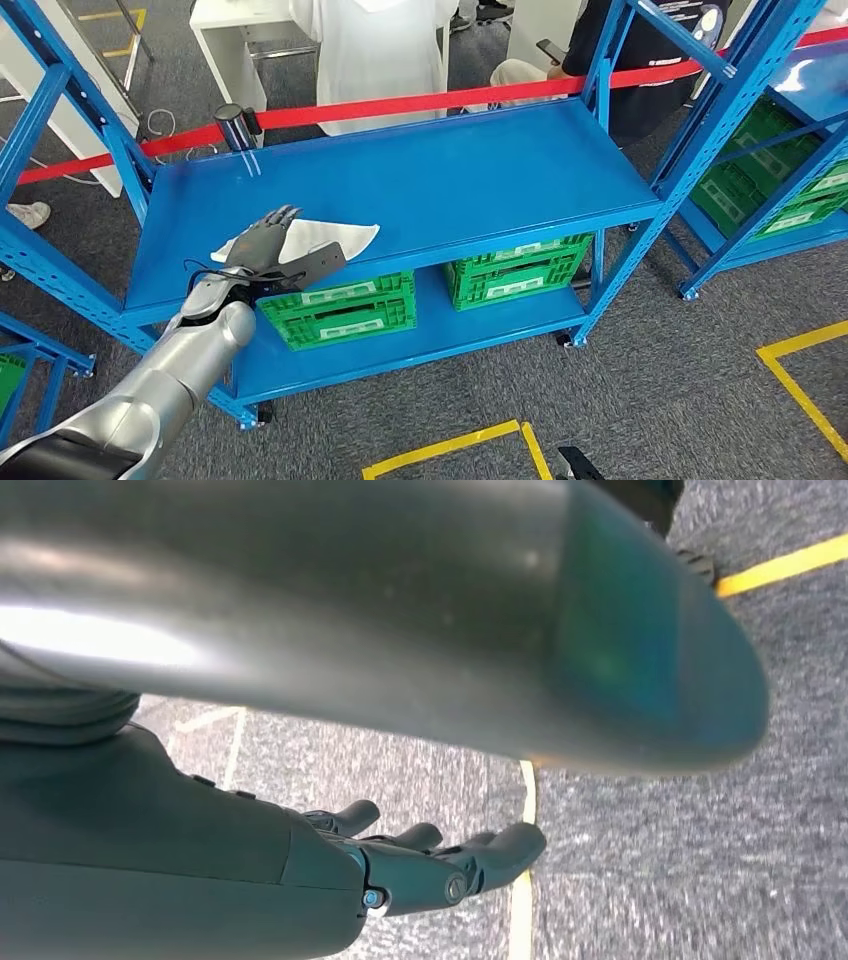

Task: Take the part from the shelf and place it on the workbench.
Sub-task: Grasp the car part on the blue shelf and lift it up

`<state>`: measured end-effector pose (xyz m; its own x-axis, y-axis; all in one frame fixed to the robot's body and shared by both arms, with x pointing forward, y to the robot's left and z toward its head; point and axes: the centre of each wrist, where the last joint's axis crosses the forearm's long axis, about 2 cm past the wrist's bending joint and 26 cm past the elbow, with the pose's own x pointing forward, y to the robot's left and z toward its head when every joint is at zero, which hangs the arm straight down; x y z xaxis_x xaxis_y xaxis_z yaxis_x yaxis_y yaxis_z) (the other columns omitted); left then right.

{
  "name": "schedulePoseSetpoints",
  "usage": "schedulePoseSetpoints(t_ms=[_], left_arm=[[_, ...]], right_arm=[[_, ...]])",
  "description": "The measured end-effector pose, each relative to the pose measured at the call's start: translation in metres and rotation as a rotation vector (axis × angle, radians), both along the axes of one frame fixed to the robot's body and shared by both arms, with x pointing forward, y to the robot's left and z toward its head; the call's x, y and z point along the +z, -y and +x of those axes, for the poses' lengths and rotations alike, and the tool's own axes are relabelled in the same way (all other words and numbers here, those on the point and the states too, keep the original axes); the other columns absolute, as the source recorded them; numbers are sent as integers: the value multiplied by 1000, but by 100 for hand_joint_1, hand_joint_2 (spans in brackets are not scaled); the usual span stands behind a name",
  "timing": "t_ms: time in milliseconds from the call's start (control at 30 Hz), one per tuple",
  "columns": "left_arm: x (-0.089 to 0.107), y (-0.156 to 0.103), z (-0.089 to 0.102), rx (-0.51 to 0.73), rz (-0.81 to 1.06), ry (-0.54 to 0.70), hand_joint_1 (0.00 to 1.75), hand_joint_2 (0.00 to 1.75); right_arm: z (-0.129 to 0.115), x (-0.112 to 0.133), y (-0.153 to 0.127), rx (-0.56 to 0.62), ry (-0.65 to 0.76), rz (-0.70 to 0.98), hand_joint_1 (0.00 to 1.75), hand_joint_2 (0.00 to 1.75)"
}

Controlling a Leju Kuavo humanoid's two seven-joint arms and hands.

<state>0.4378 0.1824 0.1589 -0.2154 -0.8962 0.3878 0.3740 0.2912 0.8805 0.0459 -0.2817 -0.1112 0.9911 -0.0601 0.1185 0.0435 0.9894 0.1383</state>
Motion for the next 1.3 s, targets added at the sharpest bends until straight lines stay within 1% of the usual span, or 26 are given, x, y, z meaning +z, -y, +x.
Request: schedulePoseSetpoints(t_ms=[133,333,567,767,933,1300], left_arm=[[2,1,1,-3,-3,7,0,0],[-6,1,-4,-4,-15,-1,0,0],[-4,1,-3,-14,-23,11,0,0],[-10,-3,-5,-15,-27,-8,0,0],[-10,-7,-4,-11,-26,-6,0,0],[-10,-9,-4,-17,-65,35,0,0]], right_arm=[[0,0,1,0,0,-1,0,0],[-4,0,1,0,-14,-6,0,0],[-2,0,1,6,-19,-12,0,0],[-1,0,1,1,-19,-12,0,0],[-1,0,0,-5,-19,-9,0,0],[0,0,1,0,-12,-11,0,0]])
